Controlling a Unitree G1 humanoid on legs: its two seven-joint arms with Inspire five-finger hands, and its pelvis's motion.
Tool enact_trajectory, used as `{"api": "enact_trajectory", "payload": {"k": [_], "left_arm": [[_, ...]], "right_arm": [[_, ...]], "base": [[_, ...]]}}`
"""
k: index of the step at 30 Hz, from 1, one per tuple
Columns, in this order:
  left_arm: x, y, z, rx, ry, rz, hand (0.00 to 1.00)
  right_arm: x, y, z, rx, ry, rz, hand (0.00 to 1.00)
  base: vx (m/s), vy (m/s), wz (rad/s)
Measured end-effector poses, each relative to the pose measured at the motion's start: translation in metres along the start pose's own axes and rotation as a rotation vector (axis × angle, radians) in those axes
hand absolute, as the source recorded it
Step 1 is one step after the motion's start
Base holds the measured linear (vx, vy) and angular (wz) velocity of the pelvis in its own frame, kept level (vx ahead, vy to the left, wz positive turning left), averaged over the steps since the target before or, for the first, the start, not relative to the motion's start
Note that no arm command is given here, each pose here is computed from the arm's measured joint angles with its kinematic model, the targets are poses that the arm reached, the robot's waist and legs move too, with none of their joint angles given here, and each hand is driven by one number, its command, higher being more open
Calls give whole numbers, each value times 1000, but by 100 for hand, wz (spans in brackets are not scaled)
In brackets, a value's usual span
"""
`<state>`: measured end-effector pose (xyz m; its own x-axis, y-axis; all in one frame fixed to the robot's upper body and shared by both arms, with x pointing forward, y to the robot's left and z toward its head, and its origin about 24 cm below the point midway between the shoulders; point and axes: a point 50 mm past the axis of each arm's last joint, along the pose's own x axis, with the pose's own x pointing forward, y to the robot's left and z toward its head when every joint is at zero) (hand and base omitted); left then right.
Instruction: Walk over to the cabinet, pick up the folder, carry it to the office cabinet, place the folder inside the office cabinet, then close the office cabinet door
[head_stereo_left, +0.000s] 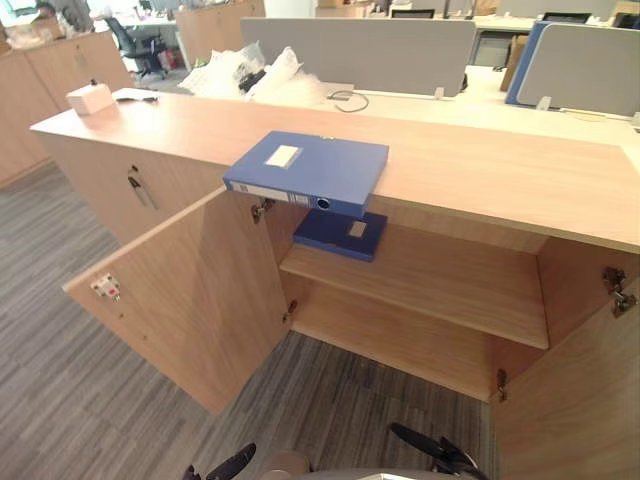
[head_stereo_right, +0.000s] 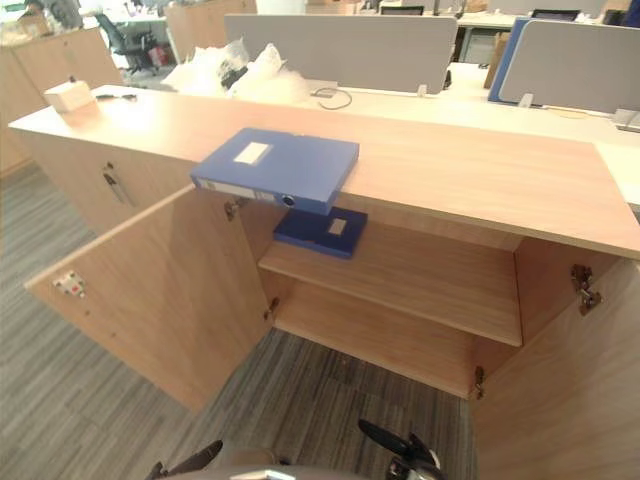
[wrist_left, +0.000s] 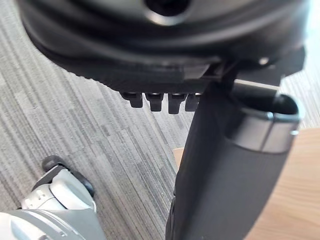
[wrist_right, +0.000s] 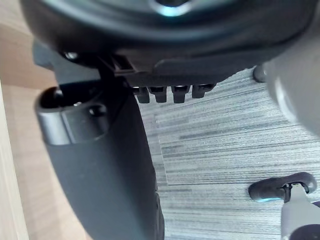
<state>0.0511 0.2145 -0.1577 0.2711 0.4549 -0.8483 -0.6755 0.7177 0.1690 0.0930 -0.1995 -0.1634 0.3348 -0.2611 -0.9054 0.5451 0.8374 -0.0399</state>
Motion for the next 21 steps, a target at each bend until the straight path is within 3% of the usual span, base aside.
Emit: {"api": "enact_trajectory", "payload": {"k": [6, 10, 13, 21], "left_arm": [[1, 7, 1, 86, -14, -14, 100], [1, 9, -1, 76, -5, -6, 100], [-3, 4, -11, 34, 31, -10, 100], [-3, 3, -14, -85, 57, -27, 100]], "right_arm": [[-1, 2, 3, -85, -44, 22, 100], [-3, 13, -1, -124, -38, 61, 100], [-2, -5, -8, -171, -2, 26, 100], [-2, -5, -11, -200, 14, 17, 100]], "base": [[30, 99, -27], [79, -138, -5], [139, -248, 40], [157, -145, -2]]}}
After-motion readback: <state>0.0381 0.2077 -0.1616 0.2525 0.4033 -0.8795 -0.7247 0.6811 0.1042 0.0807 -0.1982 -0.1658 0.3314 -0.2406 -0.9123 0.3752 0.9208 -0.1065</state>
